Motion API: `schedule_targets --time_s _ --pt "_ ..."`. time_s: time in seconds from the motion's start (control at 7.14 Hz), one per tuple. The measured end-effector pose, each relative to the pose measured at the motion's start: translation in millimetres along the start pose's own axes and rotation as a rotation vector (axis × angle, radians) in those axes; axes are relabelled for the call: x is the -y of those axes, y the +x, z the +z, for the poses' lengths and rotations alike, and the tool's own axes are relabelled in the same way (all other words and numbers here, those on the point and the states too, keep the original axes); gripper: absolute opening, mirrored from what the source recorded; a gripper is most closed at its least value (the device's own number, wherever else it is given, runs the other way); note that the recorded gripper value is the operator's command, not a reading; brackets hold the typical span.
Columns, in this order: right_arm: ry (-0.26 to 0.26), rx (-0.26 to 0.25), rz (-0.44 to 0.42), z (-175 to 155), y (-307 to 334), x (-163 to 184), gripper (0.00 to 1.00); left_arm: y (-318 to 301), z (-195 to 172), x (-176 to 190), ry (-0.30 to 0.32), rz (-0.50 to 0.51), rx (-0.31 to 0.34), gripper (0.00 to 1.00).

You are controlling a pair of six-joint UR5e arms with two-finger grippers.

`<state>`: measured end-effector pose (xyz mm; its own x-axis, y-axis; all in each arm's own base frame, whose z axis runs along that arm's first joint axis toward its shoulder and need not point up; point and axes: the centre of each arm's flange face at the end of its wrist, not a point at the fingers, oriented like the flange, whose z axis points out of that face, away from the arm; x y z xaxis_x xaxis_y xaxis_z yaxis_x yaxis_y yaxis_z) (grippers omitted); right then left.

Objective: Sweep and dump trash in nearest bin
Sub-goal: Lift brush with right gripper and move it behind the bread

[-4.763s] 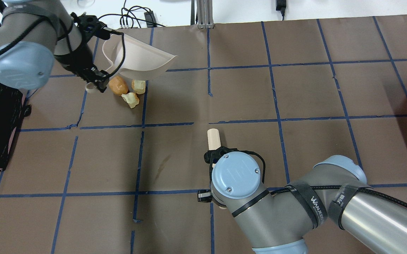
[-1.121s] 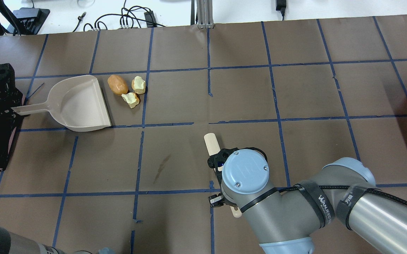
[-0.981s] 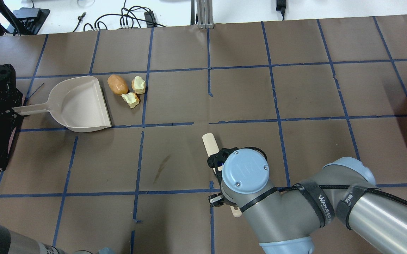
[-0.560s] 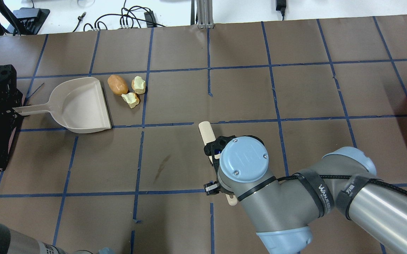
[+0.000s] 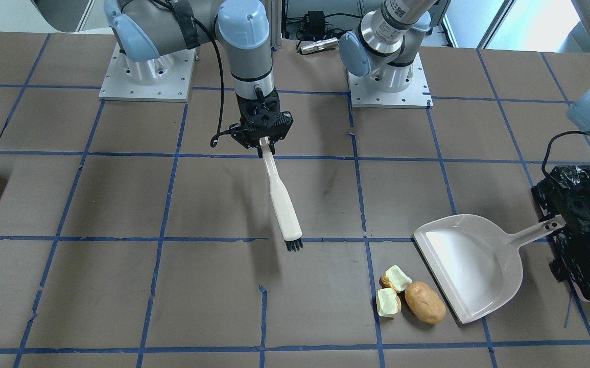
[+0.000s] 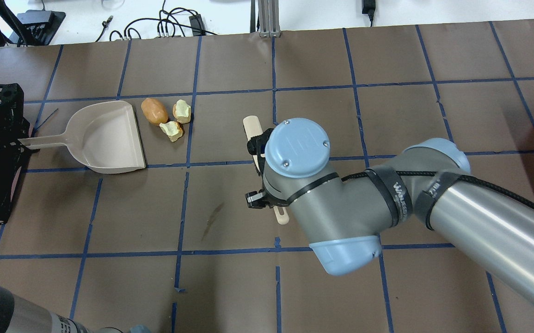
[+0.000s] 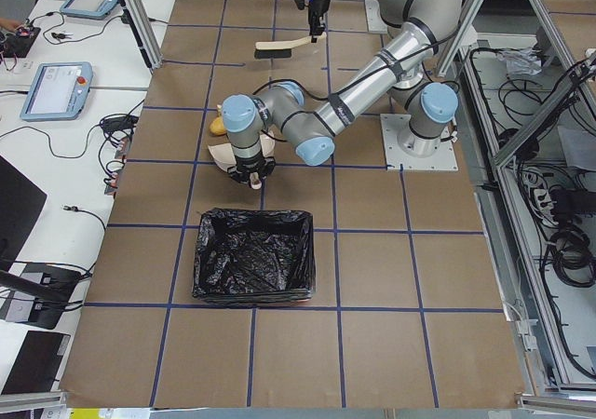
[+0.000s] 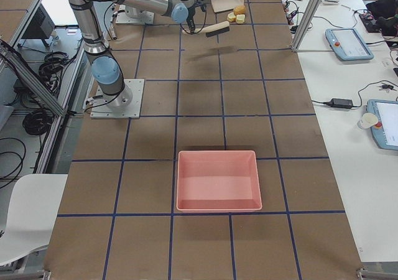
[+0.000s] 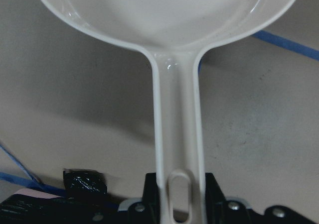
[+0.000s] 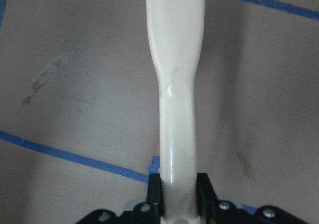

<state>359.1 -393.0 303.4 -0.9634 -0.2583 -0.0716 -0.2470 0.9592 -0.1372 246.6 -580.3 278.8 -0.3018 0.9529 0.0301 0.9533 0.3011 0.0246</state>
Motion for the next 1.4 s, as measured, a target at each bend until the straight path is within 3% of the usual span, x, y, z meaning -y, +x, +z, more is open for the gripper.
schedule_targets --time_s 0.42,0.7,1.4 --pt "-0.057 -0.016 0.058 -5.6 -28.2 108.9 0.05 -11.9 2.8 1.9 0.005 0.017 0.002 0.03" --pt "-0.093 -0.025 0.1 7.8 -49.2 167.6 0.05 -12.6 6.7 9.9 0.009 0.04 -0.004 0.03" --pt "-0.105 -0.033 0.15 27.9 -84.8 214.2 0.06 -16.4 12.1 18.6 0.034 0.085 -0.005 0.03"
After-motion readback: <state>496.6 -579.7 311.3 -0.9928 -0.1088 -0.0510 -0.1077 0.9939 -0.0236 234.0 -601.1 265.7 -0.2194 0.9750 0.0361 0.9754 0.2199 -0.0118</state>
